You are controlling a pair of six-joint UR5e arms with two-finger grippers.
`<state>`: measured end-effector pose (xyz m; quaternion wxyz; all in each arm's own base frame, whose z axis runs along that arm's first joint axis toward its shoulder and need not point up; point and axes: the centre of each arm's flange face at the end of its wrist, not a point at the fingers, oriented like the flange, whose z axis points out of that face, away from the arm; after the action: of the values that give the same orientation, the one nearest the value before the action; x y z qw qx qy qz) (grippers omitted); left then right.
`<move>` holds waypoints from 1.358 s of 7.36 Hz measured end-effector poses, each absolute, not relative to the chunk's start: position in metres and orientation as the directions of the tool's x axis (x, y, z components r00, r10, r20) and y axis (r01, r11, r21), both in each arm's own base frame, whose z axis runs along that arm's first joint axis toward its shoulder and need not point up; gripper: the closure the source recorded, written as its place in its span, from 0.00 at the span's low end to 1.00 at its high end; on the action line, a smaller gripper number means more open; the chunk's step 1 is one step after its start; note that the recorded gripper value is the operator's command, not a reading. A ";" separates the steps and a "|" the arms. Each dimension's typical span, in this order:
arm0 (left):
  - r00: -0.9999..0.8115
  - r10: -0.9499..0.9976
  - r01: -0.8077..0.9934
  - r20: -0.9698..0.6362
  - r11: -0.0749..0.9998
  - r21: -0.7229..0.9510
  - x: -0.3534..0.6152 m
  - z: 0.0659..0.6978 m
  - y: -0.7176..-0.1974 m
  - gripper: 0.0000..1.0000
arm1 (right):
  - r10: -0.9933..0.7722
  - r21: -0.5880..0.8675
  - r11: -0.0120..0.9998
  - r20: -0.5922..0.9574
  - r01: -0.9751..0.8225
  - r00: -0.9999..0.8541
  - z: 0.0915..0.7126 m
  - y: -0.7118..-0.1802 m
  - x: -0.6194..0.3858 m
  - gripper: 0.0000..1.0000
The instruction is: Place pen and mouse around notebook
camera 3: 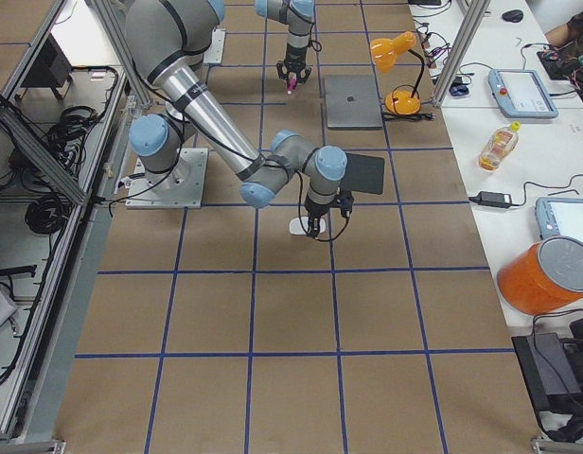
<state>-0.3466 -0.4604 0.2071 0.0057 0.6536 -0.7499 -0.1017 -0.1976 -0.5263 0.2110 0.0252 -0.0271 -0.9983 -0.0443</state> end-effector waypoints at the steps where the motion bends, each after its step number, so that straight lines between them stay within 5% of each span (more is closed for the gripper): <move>1: -0.089 -0.982 -0.979 -0.166 0.056 0.196 -0.368 0.201 -0.471 1.00 | 0.069 0.071 0.995 0.062 0.073 -0.996 0.222 -0.548 -0.171 0.52; 3: -0.065 -0.975 -0.979 -0.213 0.022 0.201 -0.380 0.189 -0.480 1.00 | 0.107 0.038 0.993 0.072 0.110 -0.992 0.233 -0.592 -0.117 0.52; 6: -0.132 -0.974 -0.987 -0.186 0.113 0.112 -0.370 0.185 -0.484 1.00 | 0.138 -0.032 0.990 0.058 0.136 -0.989 0.234 -0.667 -0.041 0.52; 7: -0.145 -0.972 -0.987 -0.187 0.128 0.102 -0.369 0.181 -0.485 0.19 | 0.152 -0.048 0.988 0.040 0.150 -0.988 0.230 -0.686 -0.020 0.52; 8: -0.147 -0.970 -0.987 -0.196 0.131 0.094 -0.368 0.177 -0.486 0.00 | 0.161 -0.058 0.985 0.012 0.160 -0.987 0.226 -0.700 -0.006 0.52; 10: -0.145 -0.968 -0.988 -0.203 0.130 0.087 -0.367 0.178 -0.490 0.00 | 0.169 -0.033 0.985 -0.006 0.169 -0.986 0.205 -0.709 0.003 0.51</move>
<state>-0.3672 -0.4899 0.1780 -0.0484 0.6520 -0.7500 -0.0999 0.0026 -0.7088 0.2051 -0.0014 -0.0850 -0.9962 0.0168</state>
